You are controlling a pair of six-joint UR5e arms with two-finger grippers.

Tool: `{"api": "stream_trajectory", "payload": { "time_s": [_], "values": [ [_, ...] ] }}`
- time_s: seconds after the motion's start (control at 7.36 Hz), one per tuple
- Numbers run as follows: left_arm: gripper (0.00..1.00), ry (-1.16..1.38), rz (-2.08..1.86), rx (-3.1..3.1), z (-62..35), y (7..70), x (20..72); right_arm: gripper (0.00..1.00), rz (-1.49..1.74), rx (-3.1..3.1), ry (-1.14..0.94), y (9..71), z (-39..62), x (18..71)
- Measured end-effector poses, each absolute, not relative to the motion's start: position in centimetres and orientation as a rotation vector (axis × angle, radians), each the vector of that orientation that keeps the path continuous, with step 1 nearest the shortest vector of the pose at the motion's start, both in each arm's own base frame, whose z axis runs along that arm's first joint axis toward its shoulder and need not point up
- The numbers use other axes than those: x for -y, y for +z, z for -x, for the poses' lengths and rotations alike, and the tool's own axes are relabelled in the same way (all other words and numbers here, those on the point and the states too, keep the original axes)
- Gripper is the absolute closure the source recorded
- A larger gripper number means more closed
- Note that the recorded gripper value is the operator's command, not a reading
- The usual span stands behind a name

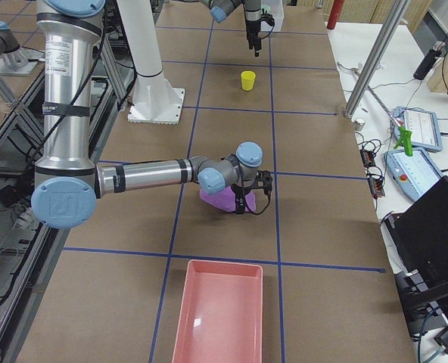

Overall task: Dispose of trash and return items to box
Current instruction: 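Move the left gripper above the yellow cup while the right gripper reaches the purple cloth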

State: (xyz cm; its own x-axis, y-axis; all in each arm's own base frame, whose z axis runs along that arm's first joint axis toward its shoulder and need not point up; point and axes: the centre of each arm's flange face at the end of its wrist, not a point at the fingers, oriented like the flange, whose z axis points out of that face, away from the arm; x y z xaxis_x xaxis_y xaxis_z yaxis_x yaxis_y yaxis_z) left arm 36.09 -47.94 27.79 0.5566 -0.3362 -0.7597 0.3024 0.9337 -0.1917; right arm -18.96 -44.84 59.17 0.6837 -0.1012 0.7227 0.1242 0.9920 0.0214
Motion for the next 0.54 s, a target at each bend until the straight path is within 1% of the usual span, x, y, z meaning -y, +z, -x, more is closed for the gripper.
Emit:
{"api": "stream_trajectory", "payload": {
  "time_s": [0.14,0.27,0.41,0.54],
  "values": [
    [0.02,-0.377,0.041,-0.904,-36.1,27.9,47.9,0.21,0.037,0.801,-0.141,59.6,20.0,44.8],
    [0.02,-0.376,0.039,-0.904,-36.1,27.9,47.9,0.68,0.046,0.796,-0.153,60.0,20.9,44.9],
    [0.02,-0.376,0.039,-0.903,-36.0,27.9,47.9,1.00,0.058,0.793,-0.160,60.4,21.6,44.9],
    [0.02,-0.376,0.040,-0.902,-36.0,28.0,47.9,1.00,0.063,0.794,-0.164,60.6,21.9,45.0]
  ]
}}
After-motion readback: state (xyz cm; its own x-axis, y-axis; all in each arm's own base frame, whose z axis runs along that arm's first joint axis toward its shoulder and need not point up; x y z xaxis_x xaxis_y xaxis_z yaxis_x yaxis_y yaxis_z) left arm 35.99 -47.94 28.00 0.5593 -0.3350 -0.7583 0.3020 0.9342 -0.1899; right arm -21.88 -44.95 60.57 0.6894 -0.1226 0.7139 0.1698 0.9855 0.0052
